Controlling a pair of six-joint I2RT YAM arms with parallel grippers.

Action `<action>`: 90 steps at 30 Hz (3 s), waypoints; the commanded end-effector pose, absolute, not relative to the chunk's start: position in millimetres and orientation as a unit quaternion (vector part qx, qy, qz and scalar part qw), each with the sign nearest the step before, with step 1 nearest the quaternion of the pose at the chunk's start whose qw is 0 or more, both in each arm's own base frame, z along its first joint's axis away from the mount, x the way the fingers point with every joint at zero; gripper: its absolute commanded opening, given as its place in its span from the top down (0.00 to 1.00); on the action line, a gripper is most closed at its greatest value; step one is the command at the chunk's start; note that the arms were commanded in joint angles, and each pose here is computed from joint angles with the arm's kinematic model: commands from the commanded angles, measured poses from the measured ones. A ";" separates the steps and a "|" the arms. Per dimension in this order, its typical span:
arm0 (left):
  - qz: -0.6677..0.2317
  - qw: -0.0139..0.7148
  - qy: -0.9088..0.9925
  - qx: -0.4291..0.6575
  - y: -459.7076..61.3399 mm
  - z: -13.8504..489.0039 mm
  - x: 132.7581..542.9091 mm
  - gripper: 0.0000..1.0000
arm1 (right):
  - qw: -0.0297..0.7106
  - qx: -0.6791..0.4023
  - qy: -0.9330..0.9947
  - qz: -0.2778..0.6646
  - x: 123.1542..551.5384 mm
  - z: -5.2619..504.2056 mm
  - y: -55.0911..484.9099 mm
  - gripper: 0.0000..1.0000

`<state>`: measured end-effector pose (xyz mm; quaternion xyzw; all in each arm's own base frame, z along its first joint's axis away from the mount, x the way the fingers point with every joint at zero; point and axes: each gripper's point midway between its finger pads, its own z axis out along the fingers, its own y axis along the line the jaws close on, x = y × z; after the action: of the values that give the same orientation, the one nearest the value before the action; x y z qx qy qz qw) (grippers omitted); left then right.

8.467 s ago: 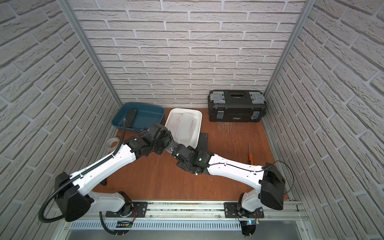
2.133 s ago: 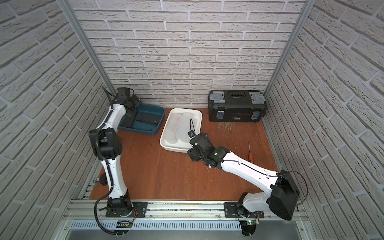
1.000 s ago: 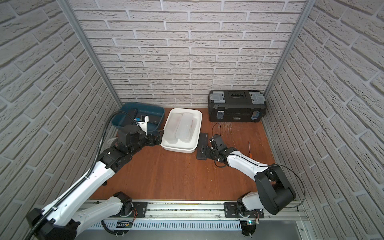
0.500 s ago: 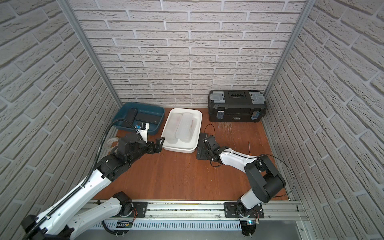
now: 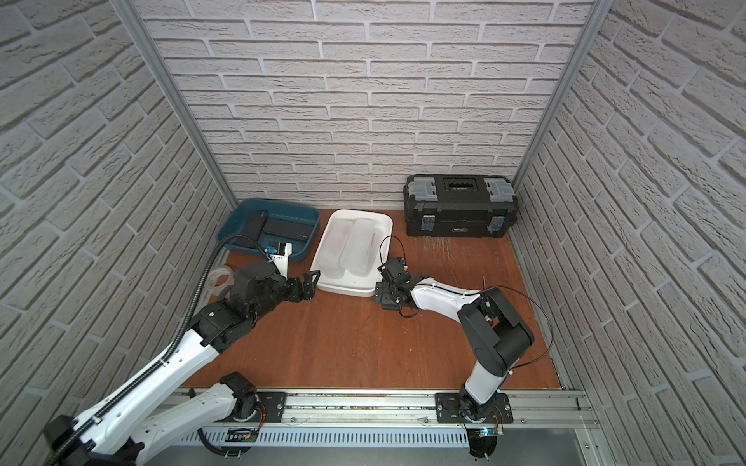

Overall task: Place the pencil cases by color into the storage box
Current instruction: Adjust the pencil case at the center of the board, then pick up the pencil case from the center of the board.

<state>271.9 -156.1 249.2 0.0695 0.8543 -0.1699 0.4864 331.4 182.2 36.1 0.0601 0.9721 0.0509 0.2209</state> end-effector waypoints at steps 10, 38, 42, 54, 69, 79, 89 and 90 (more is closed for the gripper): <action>-0.187 0.500 0.843 0.068 -158.6 258.8 269.5 0.02 | 0.213 0.069 0.974 -0.020 320.5 24.1 158.4 0.06; -0.211 0.487 0.844 0.075 -172.4 252.8 273.0 0.02 | 0.235 -0.076 0.969 -0.023 285.3 83.6 139.3 0.06; -0.219 0.481 0.845 0.079 -177.6 251.5 274.1 0.02 | 0.209 -0.097 0.973 -0.029 304.4 71.5 146.5 0.03; -0.224 0.477 0.847 0.076 -173.9 251.3 266.1 0.02 | 0.162 -0.111 0.980 -0.017 323.3 34.4 141.2 0.03; -0.223 0.485 0.842 0.084 -174.1 263.4 265.6 0.02 | 0.148 -0.068 0.987 0.018 280.5 30.8 132.5 0.41; -0.193 0.478 0.852 0.091 -166.1 273.9 269.3 0.02 | 0.251 -0.103 0.962 -0.009 249.4 117.6 131.9 0.41; -0.176 0.454 0.874 -0.008 -108.9 271.9 273.1 0.02 | 0.325 -0.204 0.922 0.044 231.7 172.9 204.5 0.41; -0.176 0.449 0.875 -0.026 -100.2 270.0 272.9 0.02 | 0.325 -0.220 0.919 0.047 230.3 173.1 216.8 0.41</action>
<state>279.0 -115.6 263.4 0.0082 0.8740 -0.1655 0.4569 225.8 189.7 157.9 -0.2037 0.9329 0.0333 0.2951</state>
